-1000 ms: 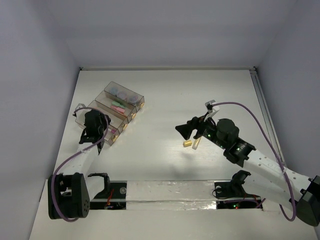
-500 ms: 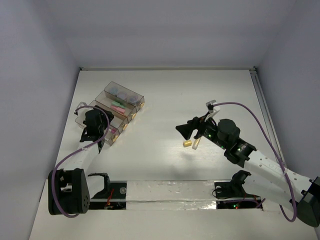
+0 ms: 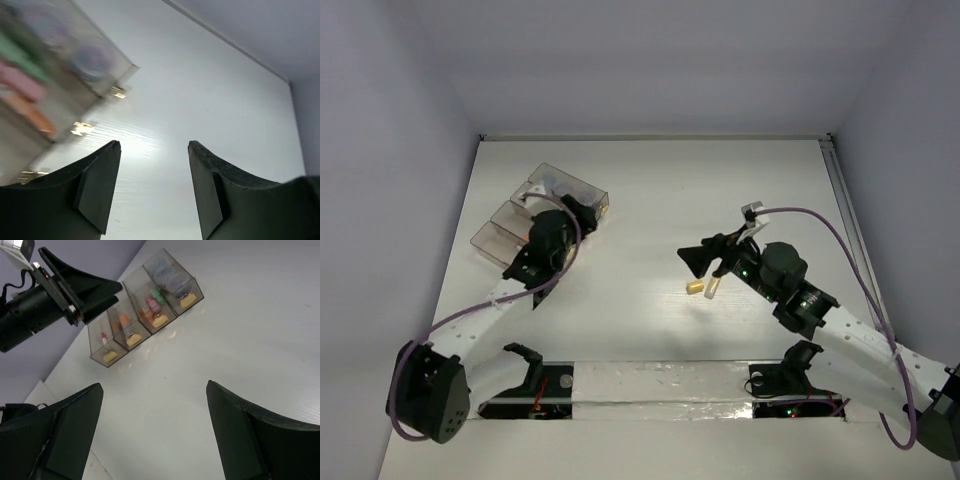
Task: Sort the stationery into containers
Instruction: Place the pen in the storage box, then pick up the pen from the center of the board.
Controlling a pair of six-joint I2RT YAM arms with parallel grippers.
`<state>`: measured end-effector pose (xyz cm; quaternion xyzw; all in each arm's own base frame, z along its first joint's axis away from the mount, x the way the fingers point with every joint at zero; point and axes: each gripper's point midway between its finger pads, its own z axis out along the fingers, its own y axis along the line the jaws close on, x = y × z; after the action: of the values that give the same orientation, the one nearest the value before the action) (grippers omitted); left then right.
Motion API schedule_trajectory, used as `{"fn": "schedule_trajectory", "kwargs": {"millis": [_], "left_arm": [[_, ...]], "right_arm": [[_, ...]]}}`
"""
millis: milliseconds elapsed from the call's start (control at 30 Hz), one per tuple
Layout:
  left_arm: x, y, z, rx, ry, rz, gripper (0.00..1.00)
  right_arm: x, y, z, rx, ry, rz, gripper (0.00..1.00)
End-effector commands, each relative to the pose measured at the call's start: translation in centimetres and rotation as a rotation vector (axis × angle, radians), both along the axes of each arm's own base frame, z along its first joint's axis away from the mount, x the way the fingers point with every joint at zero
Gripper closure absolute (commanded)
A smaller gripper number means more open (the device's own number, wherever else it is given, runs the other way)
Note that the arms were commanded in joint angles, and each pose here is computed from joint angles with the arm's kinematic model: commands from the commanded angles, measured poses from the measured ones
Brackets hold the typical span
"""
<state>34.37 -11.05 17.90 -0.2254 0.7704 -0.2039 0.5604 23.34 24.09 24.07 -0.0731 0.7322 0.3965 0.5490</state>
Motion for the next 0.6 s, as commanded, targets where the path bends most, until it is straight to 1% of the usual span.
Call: {"fn": "schedule_trajectory", "kwargs": {"millis": [0,33,67,133,167,233,267,300,333,367,400,467,533,567], "left_arm": [[-0.7,-6.1,0.8,0.051,0.008,-0.132,0.47],[-1.3,-7.8,-0.1,0.070,0.043,-0.170,0.47],[-2.9,-11.5,-1.9,0.095,0.084,-0.271,0.48],[-4.2,-15.4,-1.9,0.094,0.086,-0.360,0.47],[-5.7,-18.9,-2.3,0.113,0.096,-0.436,0.48],[-7.2,-21.8,-2.5,0.156,0.101,-0.498,0.48],[-7.2,-23.7,-2.2,0.173,0.093,-0.515,0.48],[-8.7,-25.6,-2.1,0.185,0.085,-0.569,0.49],[-9.1,-26.8,-3.1,0.217,0.096,-0.598,0.49],[-9.2,-28.4,-2.1,0.209,0.074,-0.619,0.49],[-10.0,-29.6,-2.3,0.222,0.070,-0.649,0.50],[-10.1,-31.7,-3.1,0.264,0.076,-0.680,0.50],[-10.9,-33.1,-4.0,0.308,0.079,-0.714,0.50],[-10.5,-33.8,-4.7,0.330,0.086,-0.712,0.51]], "right_arm": [[0.8,-2.2,1.7,0.030,-0.059,-0.114,0.10],[1.2,-3.0,1.9,0.033,-0.064,-0.163,0.10],[1.2,-3.6,1.6,0.029,-0.059,-0.190,0.10],[1.3,-5.5,2.9,0.064,-0.092,-0.272,0.10],[1.2,-6.2,3.1,0.071,-0.097,-0.297,0.10],[1.0,-7.5,3.9,0.094,-0.119,-0.345,0.10],[0.5,-8.3,4.9,0.123,-0.143,-0.358,0.10],[0.3,-8.6,5.2,0.136,-0.151,-0.362,0.10],[0.0,-9.1,5.7,0.156,-0.165,-0.376,0.10],[-0.1,-9.5,5.7,0.155,-0.165,-0.387,0.10],[-0.2,-9.7,5.9,0.158,-0.168,-0.393,0.10],[-0.4,-10.5,6.2,0.166,-0.172,-0.423,0.10],[-0.6,-11.3,6.6,0.178,-0.177,-0.449,0.10],[-0.7,-11.6,6.5,0.173,-0.173,-0.456,0.11]]}}
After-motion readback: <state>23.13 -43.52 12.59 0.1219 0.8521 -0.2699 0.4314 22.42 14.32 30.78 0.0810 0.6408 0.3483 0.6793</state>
